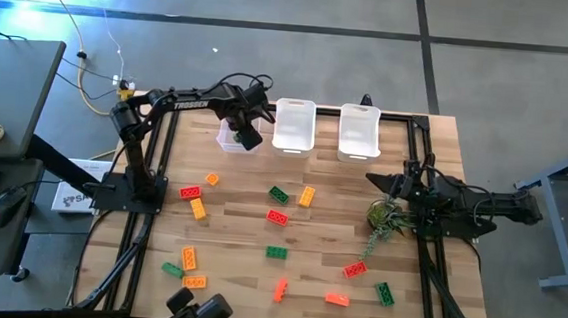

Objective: Sort & place blocks by color
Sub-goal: Put the green game piece into the transparent bin, then put the orange game piece into the right white bin

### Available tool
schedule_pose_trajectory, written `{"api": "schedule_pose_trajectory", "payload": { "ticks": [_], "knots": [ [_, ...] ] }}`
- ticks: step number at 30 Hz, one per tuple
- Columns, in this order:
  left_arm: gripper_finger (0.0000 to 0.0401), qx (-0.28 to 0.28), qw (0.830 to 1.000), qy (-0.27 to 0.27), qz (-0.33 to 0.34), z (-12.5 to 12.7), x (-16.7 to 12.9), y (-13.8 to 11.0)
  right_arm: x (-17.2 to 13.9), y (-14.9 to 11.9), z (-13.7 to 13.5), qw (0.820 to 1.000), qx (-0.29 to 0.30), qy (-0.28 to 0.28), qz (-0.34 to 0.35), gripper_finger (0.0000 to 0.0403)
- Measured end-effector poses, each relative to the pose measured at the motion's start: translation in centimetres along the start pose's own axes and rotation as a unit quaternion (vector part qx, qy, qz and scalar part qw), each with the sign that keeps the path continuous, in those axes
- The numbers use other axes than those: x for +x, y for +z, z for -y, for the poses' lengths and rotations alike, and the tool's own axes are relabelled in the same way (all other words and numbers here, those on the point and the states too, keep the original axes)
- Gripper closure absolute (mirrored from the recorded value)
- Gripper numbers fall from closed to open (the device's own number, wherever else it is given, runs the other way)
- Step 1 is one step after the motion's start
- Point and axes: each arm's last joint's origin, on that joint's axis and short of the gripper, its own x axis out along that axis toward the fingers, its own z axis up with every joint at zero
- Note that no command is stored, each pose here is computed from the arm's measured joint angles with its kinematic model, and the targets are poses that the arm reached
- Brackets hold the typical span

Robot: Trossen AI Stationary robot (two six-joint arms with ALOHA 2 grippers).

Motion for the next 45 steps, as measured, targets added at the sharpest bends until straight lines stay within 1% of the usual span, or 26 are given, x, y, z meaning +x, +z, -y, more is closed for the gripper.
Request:
{"api": "schedule_pose_trajectory", "payload": {
  "ticks": [6, 9, 14, 18, 21, 24, 26, 28, 30, 33, 35, 38, 41, 45],
  "knots": [
    [0.0261, -0.006, 1.000, -0.003, 0.000, -0.1, 0.0, 0.0, 0.0, 0.2, -0.4, 1.000, 0.002, 0.019, 0.011, 0.0192],
    [0.0249, -0.006, 1.000, -0.003, -0.001, -0.1, -0.1, 0.0, 0.0, 0.4, -0.8, 0.999, -0.011, 0.037, 0.020, 0.0192],
    [0.0245, -0.006, 1.000, -0.006, 0.011, -0.2, -1.6, 0.9, -0.1, 0.8, -1.5, 0.996, -0.034, 0.067, 0.050, 0.0192],
    [0.0246, -0.004, 0.999, -0.014, 0.036, -0.4, -3.8, 2.3, -0.2, 1.3, -2.4, 0.994, -0.067, 0.057, 0.060, 0.0192],
    [0.0247, -0.002, 0.998, -0.020, 0.052, -0.6, -5.7, 3.1, -0.2, 1.9, -3.6, 0.991, -0.108, 0.048, 0.063, 0.0192],
    [0.0247, -0.002, 0.997, -0.042, 0.063, -0.6, -7.4, 3.7, 0.2, 2.3, -4.9, 0.986, -0.153, 0.030, 0.054, 0.0192],
    [0.0247, -0.001, 0.996, -0.058, 0.066, -0.6, -8.4, 3.9, 0.6, 2.5, -5.6, 0.984, -0.176, 0.007, 0.039, 0.0192],
    [0.0247, 0.002, 0.995, -0.072, 0.066, -0.5, -9.3, 4.0, 1.1, 2.5, -6.1, 0.981, -0.192, -0.024, 0.017, 0.0192],
    [0.0247, 0.006, 0.995, -0.081, 0.064, -0.2, -9.9, 3.9, 1.6, 2.5, -6.6, 0.980, -0.189, -0.054, -0.011, 0.0192],
    [0.0247, 0.020, 0.994, -0.086, 0.069, 0.3, -10.6, 3.6, 2.6, 2.1, -7.3, 0.977, -0.177, -0.084, -0.084, 0.0192],
    [0.0247, 0.036, 0.993, -0.085, 0.074, 0.7, -10.9, 3.5, 3.3, 1.8, -7.8, 0.971, -0.166, -0.091, -0.144, 0.0192],
    [0.0247, 0.043, 0.993, -0.085, 0.074, 1.1, -10.9, 3.5, 4.4, 1.2, -8.5, 0.956, -0.154, -0.105, -0.228, 0.0192],
    [0.0248, 0.056, 0.992, -0.084, 0.075, 1.4, -11.0, 3.4, 5.4, 0.6, -9.0, 0.935, -0.143, -0.116, -0.302, 0.0192],
    [0.0248, 0.064, 0.991, -0.085, 0.076, 1.8, -11.0, 3.4, 6.8, -0.1, -9.4, 0.909, -0.130, -0.122, -0.376, 0.0192]
  ]
}}
